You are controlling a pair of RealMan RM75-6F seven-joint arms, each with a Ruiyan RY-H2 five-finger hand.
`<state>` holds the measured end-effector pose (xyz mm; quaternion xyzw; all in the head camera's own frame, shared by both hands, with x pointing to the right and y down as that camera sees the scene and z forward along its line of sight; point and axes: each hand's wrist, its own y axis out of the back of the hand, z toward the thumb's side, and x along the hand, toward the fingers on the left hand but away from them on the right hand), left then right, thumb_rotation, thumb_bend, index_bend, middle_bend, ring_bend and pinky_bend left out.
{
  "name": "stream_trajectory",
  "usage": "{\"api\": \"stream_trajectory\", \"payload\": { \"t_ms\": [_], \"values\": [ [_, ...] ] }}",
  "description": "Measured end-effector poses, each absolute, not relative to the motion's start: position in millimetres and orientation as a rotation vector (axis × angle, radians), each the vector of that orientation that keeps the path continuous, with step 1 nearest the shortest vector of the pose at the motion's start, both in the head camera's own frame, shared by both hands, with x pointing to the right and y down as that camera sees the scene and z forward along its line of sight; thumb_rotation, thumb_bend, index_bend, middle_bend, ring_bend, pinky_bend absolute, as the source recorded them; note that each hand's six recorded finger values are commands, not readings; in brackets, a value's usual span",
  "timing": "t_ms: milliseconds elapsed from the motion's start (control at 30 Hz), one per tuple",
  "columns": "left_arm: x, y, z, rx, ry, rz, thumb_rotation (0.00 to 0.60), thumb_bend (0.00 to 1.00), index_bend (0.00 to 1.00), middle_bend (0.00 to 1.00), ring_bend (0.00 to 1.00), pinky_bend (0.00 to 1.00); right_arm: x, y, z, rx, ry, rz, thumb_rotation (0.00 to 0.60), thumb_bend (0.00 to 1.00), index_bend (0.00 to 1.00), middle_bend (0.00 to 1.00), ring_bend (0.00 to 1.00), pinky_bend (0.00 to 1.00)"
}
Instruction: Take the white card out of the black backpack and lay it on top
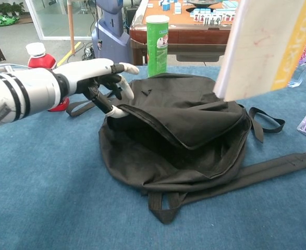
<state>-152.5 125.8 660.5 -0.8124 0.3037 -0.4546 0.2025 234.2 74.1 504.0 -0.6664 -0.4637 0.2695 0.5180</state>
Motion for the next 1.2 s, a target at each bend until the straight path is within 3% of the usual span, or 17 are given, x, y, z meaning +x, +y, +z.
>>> {"api": "stream_trajectory", "payload": {
  "t_ms": [400,633,700,867,900,967,1067,1200],
  "values": [
    [-202,117,629,-2.189,1.014,-1.221,0.6,0.31,0.0,0.24,0.21,0.09,221,79,557,-1.767,-1.056,0.774,0.6,0.54,0.86,0.67,0.62,0.53],
    [-246,115,626,-2.077,1.091,-1.28,0.6,0.31,0.0,0.24,0.21,0.08,205,72,589,-1.909,-1.081,0.832,0.6,0.54,0.85,0.65,0.6,0.54],
    [-257,115,627,-2.057,1.103,-1.303,0.6,0.31,0.0,0.24,0.21,0.08,201,71,597,-1.941,-1.071,0.861,0.6,0.53,0.74,0.56,0.52,0.53],
    [-275,114,628,-2.003,1.11,-1.33,0.6,0.3,0.0,0.23,0.2,0.07,192,68,624,-2.04,-1.01,0.969,0.6,0.47,0.12,0.16,0.15,0.26],
    [-278,113,628,-1.99,1.11,-1.333,0.6,0.3,0.0,0.23,0.2,0.07,190,66,628,-2.055,-1.0,0.987,0.6,0.46,0.06,0.12,0.12,0.23],
    [-284,113,627,-1.969,1.109,-1.34,0.6,0.3,0.0,0.23,0.2,0.07,187,61,634,-2.078,-0.995,1.009,0.6,0.39,0.0,0.04,0.04,0.13],
    [-292,112,626,-1.935,1.106,-1.348,0.6,0.3,0.0,0.23,0.19,0.07,187,54,634,-2.068,-1.015,1.001,0.6,0.32,0.0,0.0,0.0,0.05],
    [-305,113,626,-1.901,1.112,-1.365,0.6,0.3,0.0,0.23,0.19,0.06,191,47,626,-2.046,-1.067,0.964,0.6,0.3,0.0,0.02,0.0,0.04]
  ]
}}
